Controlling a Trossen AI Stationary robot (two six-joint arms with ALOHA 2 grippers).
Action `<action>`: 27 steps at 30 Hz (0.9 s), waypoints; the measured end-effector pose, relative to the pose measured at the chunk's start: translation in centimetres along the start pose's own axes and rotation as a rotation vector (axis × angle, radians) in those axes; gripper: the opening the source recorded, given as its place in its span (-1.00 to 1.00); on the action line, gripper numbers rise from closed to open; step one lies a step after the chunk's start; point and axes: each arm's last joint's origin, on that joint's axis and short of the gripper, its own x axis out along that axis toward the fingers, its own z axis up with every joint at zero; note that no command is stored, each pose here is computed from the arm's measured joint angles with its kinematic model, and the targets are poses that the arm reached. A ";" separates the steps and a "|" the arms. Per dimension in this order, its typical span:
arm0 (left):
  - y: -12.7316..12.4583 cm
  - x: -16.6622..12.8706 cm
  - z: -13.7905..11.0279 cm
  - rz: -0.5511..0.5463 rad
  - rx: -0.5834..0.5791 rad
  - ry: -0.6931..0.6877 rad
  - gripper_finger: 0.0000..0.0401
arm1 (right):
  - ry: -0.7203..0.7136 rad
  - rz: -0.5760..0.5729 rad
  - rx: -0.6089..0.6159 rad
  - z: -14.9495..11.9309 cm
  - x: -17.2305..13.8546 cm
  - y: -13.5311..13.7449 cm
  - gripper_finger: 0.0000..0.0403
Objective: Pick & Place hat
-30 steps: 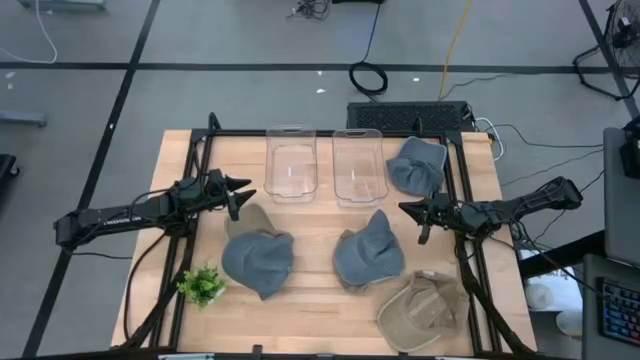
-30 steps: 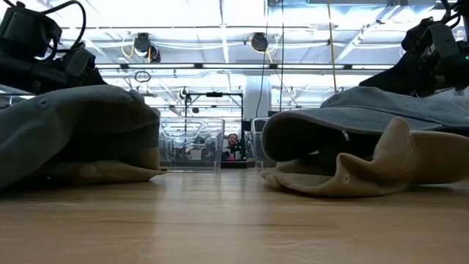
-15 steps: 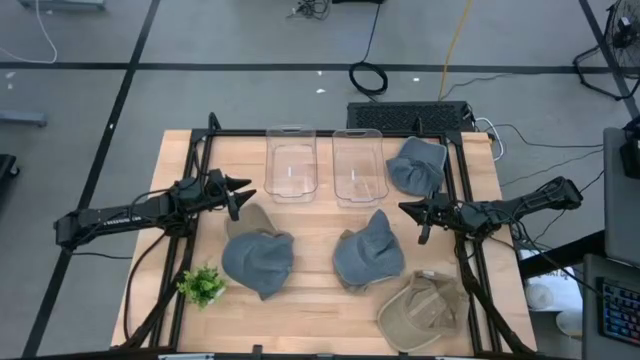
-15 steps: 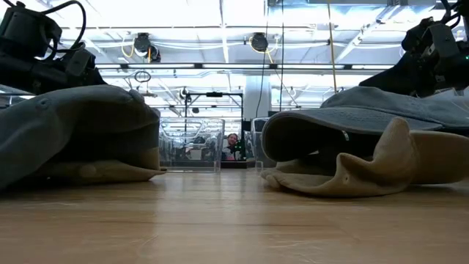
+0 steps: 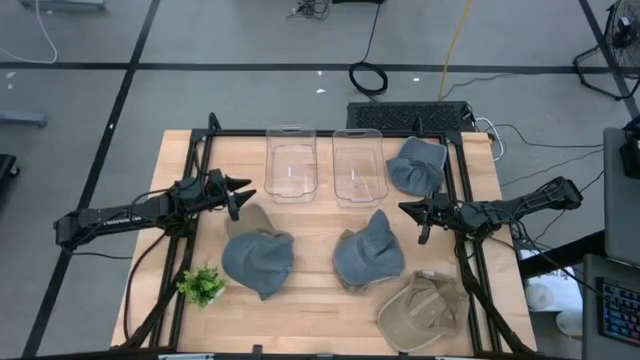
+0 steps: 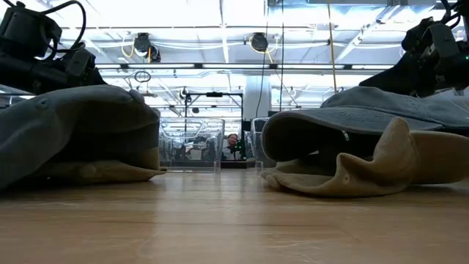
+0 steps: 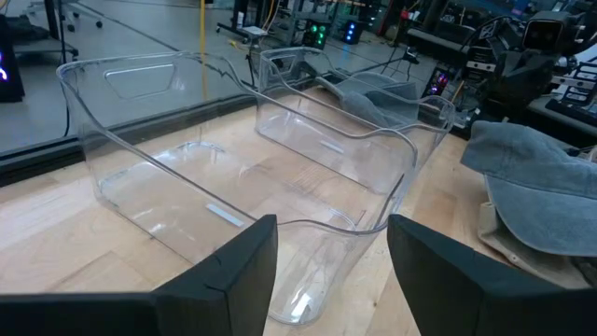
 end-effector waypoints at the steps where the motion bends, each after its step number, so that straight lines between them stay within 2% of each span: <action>1: 0.0 0.0 0.0 0.000 0.000 0.000 0.07 | 0.000 0.000 0.000 0.0 0.0 0.0 -1.00; 27: 0.0 0.0 0.0 0.000 0.000 0.000 0.07 | 0.001 -0.004 0.011 0.0 0.0 0.0 -1.00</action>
